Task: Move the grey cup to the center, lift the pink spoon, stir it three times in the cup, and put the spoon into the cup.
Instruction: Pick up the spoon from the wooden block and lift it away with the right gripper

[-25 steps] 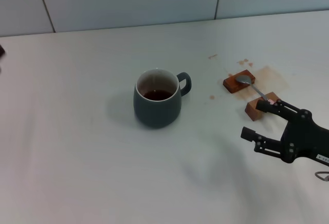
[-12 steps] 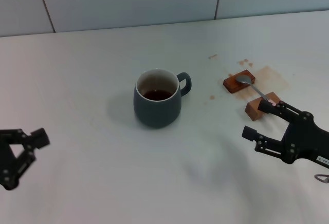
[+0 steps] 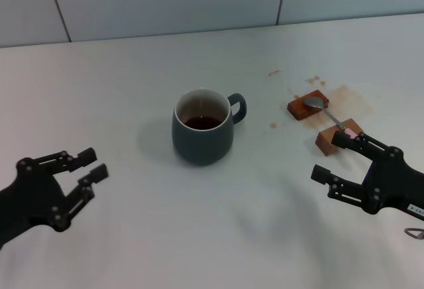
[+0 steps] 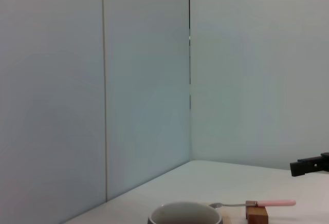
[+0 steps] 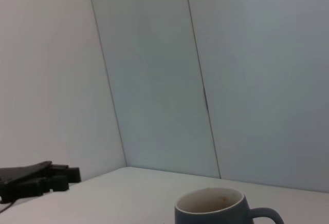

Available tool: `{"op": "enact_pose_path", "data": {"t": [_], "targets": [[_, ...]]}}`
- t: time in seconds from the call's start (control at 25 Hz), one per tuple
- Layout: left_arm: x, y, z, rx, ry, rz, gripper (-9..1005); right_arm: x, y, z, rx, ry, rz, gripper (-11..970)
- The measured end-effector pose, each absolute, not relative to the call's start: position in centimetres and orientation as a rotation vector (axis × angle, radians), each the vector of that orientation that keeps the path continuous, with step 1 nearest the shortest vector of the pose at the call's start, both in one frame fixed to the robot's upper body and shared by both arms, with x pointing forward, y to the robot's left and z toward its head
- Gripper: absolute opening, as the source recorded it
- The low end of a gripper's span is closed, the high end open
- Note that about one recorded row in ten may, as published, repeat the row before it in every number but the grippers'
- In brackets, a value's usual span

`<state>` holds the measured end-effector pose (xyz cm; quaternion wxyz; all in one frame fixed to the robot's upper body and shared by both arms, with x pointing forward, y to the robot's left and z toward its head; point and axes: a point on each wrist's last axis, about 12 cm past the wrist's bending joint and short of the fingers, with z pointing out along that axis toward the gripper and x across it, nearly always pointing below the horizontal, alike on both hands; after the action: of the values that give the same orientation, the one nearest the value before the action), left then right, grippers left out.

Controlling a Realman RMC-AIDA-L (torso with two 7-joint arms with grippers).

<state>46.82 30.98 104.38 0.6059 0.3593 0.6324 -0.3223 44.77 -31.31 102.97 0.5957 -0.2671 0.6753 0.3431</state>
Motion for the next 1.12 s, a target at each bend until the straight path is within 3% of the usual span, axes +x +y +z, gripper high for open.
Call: {"op": "enact_pose_path", "data": {"t": [0.24, 0.4, 0.68, 0.8, 0.88, 0.92, 1.04, 1.12], "targets": [[47.0, 30.2, 104.1, 0.838, 1.463, -0.752, 252, 44.5, -31.6, 103.0, -0.621, 1.566, 0.797, 716], [46.9, 30.0, 104.0, 0.848, 1.462, -0.756, 480, 44.4, -31.6, 103.0, -0.623, 1.564, 0.796, 714], [46.8, 30.1, 103.8, 0.846, 1.475, -0.748, 683, 43.1, -31.7, 103.5, -0.526, 1.511, 0.884, 709], [46.8, 30.2, 103.8, 0.847, 1.476, -0.745, 752, 41.6, -31.9, 104.2, -0.276, 1.442, 1.041, 707], [46.7, 30.4, 103.8, 0.844, 1.477, -0.742, 793, 40.2, -32.3, 104.1, 0.056, 1.392, 1.214, 706], [46.7, 30.4, 103.8, 0.842, 1.476, -0.741, 793, 40.2, -32.3, 104.1, 0.056, 1.392, 1.214, 705], [46.7, 30.4, 103.8, 0.839, 1.474, -0.741, 793, 38.8, -33.0, 103.1, 0.496, 1.337, 1.402, 703], [46.8, 30.4, 103.9, 0.837, 1.472, -0.740, 793, 38.5, -33.2, 102.8, 0.581, 1.328, 1.429, 701]]}}
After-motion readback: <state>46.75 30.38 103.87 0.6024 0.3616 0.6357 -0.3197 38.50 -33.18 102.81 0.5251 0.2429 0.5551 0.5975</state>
